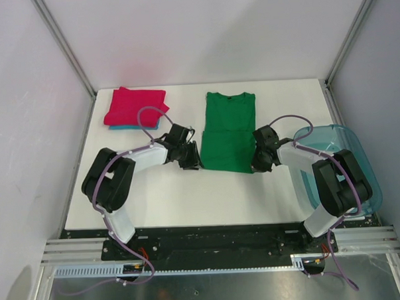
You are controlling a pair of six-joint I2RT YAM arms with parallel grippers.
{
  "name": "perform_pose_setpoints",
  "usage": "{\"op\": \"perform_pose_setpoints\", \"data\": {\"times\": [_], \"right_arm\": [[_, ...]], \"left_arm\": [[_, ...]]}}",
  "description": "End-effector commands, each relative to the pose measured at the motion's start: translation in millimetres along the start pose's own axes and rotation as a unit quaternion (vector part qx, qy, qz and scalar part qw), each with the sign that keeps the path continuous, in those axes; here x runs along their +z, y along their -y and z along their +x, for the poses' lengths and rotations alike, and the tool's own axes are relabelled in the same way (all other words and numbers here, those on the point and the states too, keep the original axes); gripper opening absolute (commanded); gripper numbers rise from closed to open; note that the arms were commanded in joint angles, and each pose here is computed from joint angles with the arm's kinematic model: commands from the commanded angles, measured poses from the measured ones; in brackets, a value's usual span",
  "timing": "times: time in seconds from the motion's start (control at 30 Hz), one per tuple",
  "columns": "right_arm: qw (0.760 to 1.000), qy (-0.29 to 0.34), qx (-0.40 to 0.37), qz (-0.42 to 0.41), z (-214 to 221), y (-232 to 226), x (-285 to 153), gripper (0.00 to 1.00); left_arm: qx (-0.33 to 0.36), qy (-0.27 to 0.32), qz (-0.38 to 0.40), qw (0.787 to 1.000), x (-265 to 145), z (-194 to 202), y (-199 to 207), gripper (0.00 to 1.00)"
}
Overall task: Fold and stack the t-shirts
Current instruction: Grab one side of the 2/3 rectangular tshirt with both arms
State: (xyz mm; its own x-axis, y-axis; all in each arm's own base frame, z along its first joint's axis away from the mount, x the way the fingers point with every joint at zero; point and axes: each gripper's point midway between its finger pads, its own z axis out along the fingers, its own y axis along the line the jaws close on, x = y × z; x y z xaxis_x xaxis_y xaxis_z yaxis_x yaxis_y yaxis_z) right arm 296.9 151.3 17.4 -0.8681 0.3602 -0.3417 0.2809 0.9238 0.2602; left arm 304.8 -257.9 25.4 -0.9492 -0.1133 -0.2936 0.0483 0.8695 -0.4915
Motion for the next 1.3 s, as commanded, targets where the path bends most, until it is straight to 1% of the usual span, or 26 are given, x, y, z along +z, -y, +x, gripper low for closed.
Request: {"op": "perform_pose_setpoints", "data": {"times": [0.0,0.17,0.43,0.63,0.9,1.0,1.07,1.13,1.2,1.27], "right_arm": [[0.999,-0.018,-0.009,0.039,14,21,15,0.0],[0.999,-0.018,-0.01,0.041,14,22,15,0.0],[0.999,-0.02,-0.01,0.042,15,23,15,0.0],[0.999,-0.021,-0.011,0.042,16,23,15,0.0],[0.999,-0.021,-0.011,0.042,16,22,15,0.0],[0.999,-0.021,-0.011,0.041,16,22,15,0.0],[0.999,-0.021,-0.011,0.04,16,21,15,0.0],[0.999,-0.021,-0.012,0.035,16,19,14,0.0],[0.999,-0.019,-0.013,0.031,16,17,12,0.0],[0.999,-0.018,-0.016,0.029,16,16,9,0.0]], "left_arm": [[0.01,0.042,0.031,0.999,-19,-18,22,0.32],[0.005,0.041,0.03,0.999,-18,-19,22,0.35],[-0.007,0.031,0.005,0.999,-3,-15,9,0.36],[-0.01,0.02,-0.015,1.0,9,-7,-2,0.31],[-0.007,0.016,-0.026,1.0,14,-2,-5,0.27],[-0.007,0.018,-0.027,0.999,13,-1,-4,0.24],[-0.007,0.021,-0.029,0.999,11,0,-4,0.21],[-0.007,0.023,-0.027,0.999,9,0,-2,0.14],[-0.005,0.023,-0.025,0.999,7,2,0,0.05],[-0.006,0.024,-0.023,0.999,3,4,1,0.01]]}}
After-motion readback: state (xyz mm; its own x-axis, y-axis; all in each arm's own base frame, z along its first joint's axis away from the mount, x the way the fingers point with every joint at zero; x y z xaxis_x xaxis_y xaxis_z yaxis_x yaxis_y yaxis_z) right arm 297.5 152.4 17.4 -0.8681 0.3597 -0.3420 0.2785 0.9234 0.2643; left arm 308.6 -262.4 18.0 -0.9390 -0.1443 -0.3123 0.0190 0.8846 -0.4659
